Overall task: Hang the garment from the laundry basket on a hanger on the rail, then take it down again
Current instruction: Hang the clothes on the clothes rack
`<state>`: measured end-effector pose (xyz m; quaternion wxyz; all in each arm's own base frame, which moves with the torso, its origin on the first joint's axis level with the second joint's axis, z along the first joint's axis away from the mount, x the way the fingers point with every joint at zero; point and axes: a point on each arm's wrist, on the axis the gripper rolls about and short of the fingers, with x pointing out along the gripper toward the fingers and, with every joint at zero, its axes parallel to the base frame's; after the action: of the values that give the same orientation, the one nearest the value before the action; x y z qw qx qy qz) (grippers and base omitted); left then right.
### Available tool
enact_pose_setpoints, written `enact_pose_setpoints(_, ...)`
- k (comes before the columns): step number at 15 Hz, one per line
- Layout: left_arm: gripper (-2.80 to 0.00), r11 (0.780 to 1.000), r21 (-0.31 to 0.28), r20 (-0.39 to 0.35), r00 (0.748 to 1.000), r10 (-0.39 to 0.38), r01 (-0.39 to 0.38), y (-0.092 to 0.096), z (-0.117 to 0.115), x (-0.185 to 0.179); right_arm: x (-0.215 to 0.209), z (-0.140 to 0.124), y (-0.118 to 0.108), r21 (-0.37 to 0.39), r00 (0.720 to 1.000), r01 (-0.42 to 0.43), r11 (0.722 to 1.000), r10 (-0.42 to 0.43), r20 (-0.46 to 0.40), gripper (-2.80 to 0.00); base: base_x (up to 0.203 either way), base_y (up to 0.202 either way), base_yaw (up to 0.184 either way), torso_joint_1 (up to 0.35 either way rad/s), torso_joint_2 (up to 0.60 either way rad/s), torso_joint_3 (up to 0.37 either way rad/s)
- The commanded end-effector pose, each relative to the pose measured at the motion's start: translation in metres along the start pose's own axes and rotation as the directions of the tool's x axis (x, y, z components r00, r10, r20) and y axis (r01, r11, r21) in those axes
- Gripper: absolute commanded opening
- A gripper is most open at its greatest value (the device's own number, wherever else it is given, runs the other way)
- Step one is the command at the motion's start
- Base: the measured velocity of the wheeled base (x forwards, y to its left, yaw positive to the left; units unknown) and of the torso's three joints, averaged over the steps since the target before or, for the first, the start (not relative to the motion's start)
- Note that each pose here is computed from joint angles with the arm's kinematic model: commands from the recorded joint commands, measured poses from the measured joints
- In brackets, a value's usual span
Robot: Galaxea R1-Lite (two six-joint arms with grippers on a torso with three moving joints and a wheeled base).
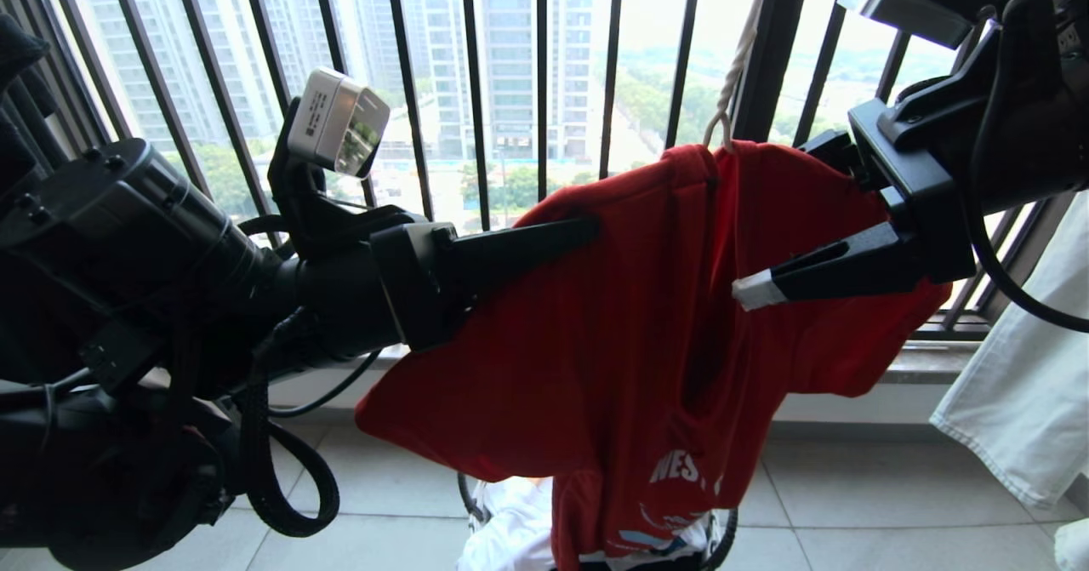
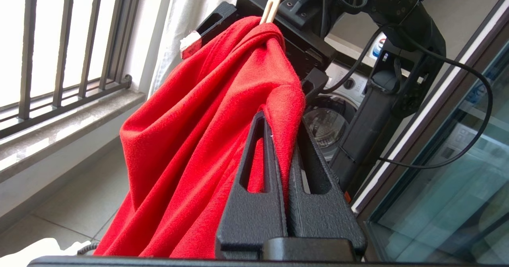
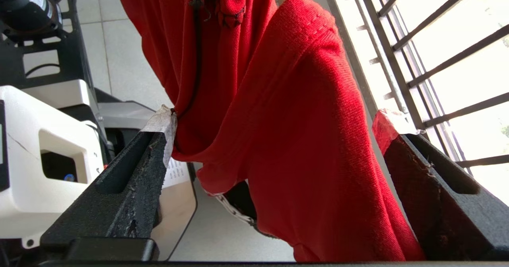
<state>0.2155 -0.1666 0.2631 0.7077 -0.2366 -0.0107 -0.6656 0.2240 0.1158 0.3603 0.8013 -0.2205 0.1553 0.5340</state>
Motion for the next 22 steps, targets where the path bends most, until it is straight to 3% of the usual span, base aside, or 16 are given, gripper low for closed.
enact_pose_setpoints(1,-2.80,1.000,0.005,0.004,1.000,-0.007,0.007,-0.001,0.001,0.000,0.002,0.000,0.000,-0.004,1.000,-0.009,1.000,0.009,-0.003,-2.80,0.000,0.000,0.000,0.000,0.00,0.000)
enact_pose_setpoints(22,-2.80,0.999,0.032,0.037,0.999,0.021,-0.022,0.009,0.011,-0.001,-0.001,0.001,0.010,-0.008,0.999,-0.033,0.999,0.033,-0.001,-2.80,0.000,0.000,0.000,0.000,0.00,0.000)
